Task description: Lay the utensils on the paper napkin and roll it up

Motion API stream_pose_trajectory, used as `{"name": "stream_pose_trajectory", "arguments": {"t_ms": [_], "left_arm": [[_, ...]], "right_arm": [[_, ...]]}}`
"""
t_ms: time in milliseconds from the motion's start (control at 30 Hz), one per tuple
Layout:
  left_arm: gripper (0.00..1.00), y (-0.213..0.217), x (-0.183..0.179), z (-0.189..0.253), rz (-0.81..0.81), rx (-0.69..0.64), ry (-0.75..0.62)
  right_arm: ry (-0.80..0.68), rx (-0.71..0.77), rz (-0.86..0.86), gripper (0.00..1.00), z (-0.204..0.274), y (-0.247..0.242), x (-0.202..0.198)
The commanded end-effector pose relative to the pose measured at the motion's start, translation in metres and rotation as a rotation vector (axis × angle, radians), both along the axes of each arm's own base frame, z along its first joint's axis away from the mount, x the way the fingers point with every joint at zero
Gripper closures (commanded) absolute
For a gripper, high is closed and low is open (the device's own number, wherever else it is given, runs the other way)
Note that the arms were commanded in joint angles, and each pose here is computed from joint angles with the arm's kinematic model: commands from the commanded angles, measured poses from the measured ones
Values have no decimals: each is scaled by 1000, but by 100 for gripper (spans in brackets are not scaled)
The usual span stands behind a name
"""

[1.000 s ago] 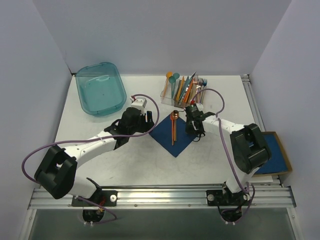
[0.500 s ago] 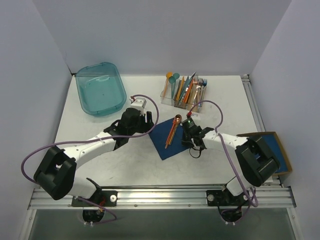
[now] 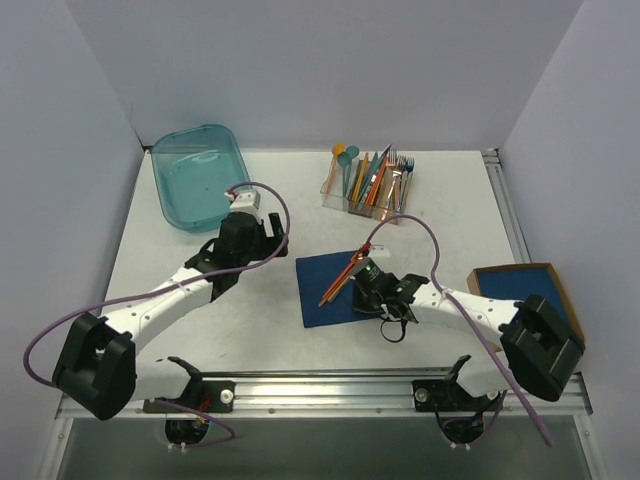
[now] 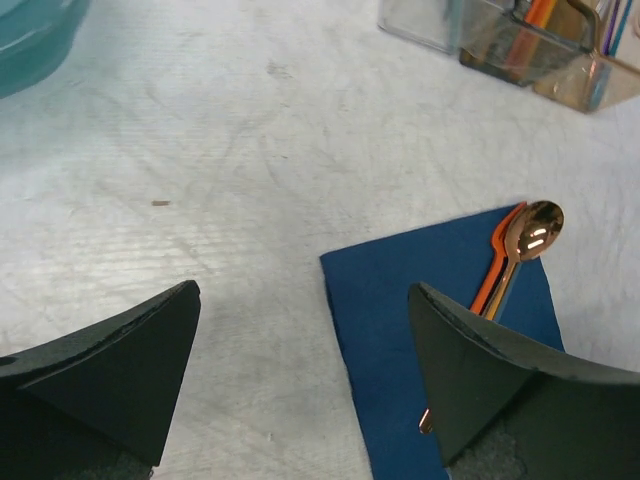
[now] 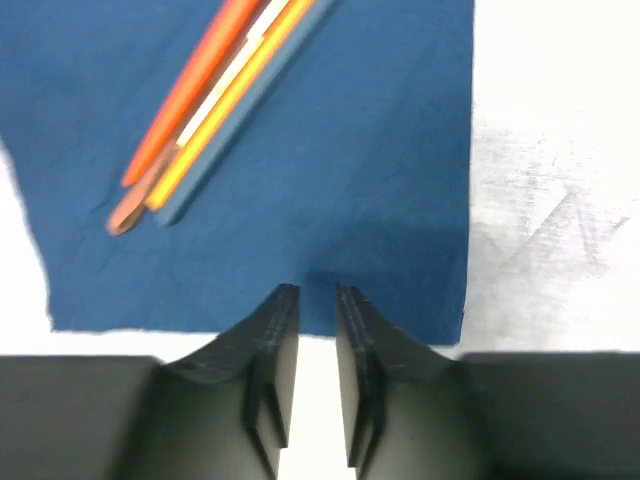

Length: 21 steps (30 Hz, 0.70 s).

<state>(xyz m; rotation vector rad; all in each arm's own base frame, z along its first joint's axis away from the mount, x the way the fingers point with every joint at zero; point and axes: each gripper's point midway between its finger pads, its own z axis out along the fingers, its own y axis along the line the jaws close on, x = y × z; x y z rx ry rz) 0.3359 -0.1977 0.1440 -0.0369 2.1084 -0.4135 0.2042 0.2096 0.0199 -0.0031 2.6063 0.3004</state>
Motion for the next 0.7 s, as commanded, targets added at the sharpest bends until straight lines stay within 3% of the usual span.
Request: {"name": "stream_pose_trajectory", "arguments": {"t_ms": [0, 267, 400, 667], "left_arm": [[6, 24, 1, 11, 93, -89, 18], [6, 34, -11, 10, 114, -170, 43], [6, 39, -19, 3, 130, -174, 74], [6, 54, -33, -4, 192, -188, 130]], "right_arm": [[-125, 6, 66, 72, 42, 10, 10], [-283, -47, -93, 70, 95, -21, 34], [-299, 16, 116, 64, 107, 11, 29], [-303, -42, 414, 50, 86, 55, 3]]}}
